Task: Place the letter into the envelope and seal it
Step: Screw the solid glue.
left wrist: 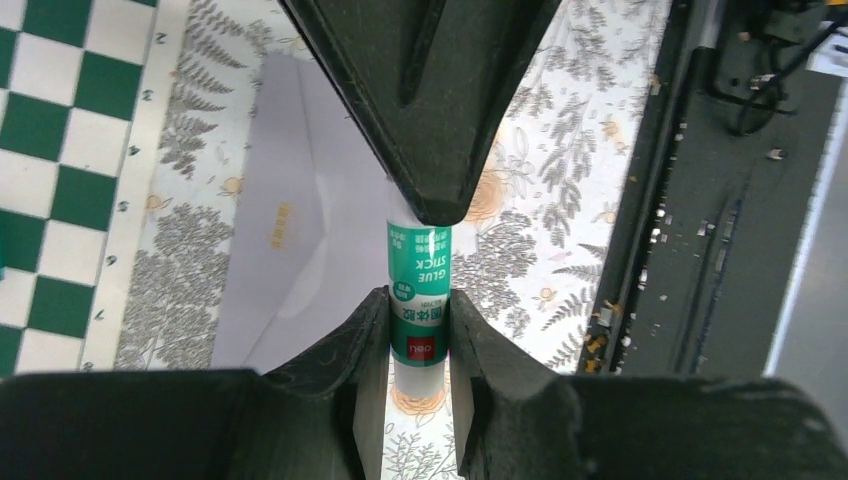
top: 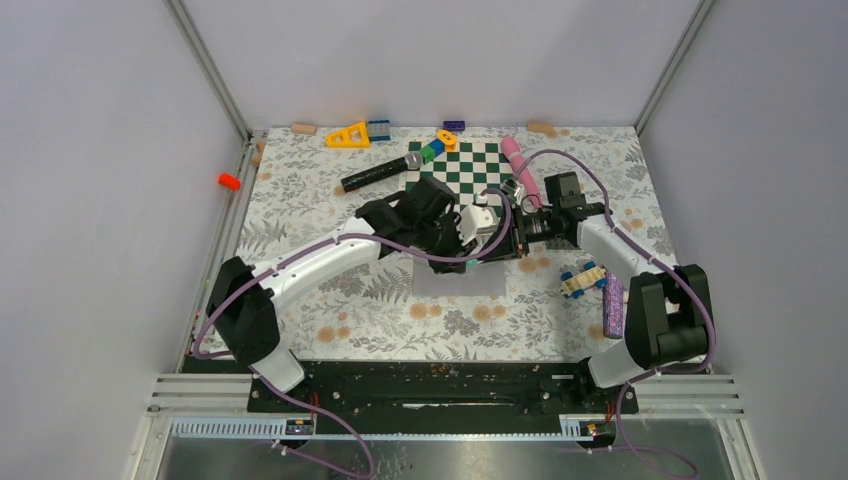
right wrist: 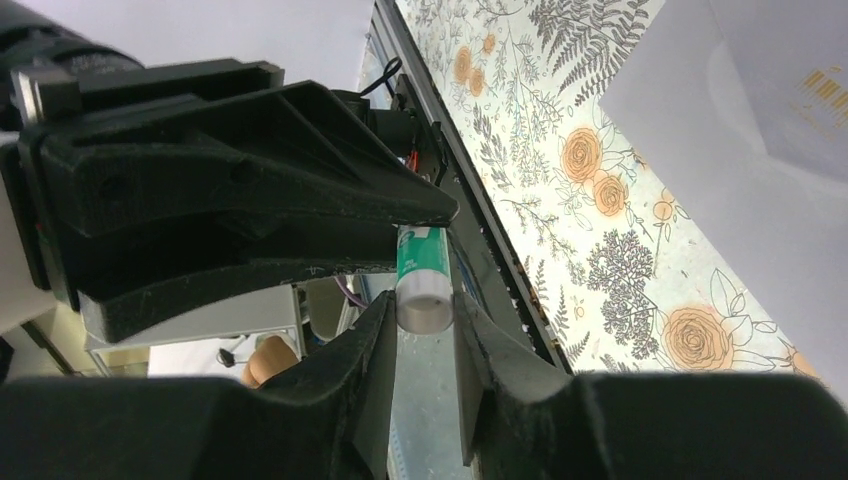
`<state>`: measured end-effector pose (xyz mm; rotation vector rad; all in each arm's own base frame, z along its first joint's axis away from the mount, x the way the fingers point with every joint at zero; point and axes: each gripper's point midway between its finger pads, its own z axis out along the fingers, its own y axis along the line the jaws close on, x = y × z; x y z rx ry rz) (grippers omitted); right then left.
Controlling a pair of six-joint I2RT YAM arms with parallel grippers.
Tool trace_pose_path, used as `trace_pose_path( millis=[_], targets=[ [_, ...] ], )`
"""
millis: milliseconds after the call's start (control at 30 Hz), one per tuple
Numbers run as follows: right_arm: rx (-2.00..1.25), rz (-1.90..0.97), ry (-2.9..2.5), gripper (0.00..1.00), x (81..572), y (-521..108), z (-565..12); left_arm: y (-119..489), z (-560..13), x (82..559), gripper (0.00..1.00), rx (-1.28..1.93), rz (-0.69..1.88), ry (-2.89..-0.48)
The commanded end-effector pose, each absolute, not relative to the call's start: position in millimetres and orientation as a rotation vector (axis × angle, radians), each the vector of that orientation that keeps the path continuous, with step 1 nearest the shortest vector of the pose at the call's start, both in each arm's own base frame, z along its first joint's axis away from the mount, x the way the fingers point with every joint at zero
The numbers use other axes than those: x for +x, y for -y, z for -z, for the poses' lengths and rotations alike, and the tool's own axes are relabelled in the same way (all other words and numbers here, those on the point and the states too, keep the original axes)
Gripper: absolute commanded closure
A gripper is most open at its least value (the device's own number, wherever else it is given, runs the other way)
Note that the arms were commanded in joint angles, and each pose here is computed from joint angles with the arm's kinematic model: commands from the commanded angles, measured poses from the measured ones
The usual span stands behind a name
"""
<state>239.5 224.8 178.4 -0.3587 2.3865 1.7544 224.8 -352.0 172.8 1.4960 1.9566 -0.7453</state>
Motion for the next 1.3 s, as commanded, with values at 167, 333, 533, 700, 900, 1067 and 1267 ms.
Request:
trace_pose_path(
  millis=[167,333,533,700,900,1067,1267],
  targets=[
    [-0.863,-1.618,-1.943,0.7,206,-221,-218,360,-207,175,1.0,1.635,1.196,-1.828],
    [-0.92,-1.5,-1.892,0.46,200,-221,-220,359,-209,165,1.0,1.675,1.261,-1.813],
    [-0.8,-1.569,-2.013,0.4,204,-224,-216,359,-209,185,1.0,1.587,1.172,-1.852],
    [-0.847,-1.494,-1.987,0.38,203,-223,-209,359,-208,186,1.0,1.583,1.175,-1.86],
    [-0.879,-1.498,-1.982,0.38,199,-230,-204,360,-207,188,1.0,1.574,1.171,-1.865],
    [-0.89,-1.502,-1.997,0.41,198,-235,-201,360,-206,188,1.0,1.573,1.168,-1.864],
    [-0.894,-1.519,-2.001,0.46,196,-238,-200,360,-205,189,1.0,1.572,1.165,-1.865]
  ],
)
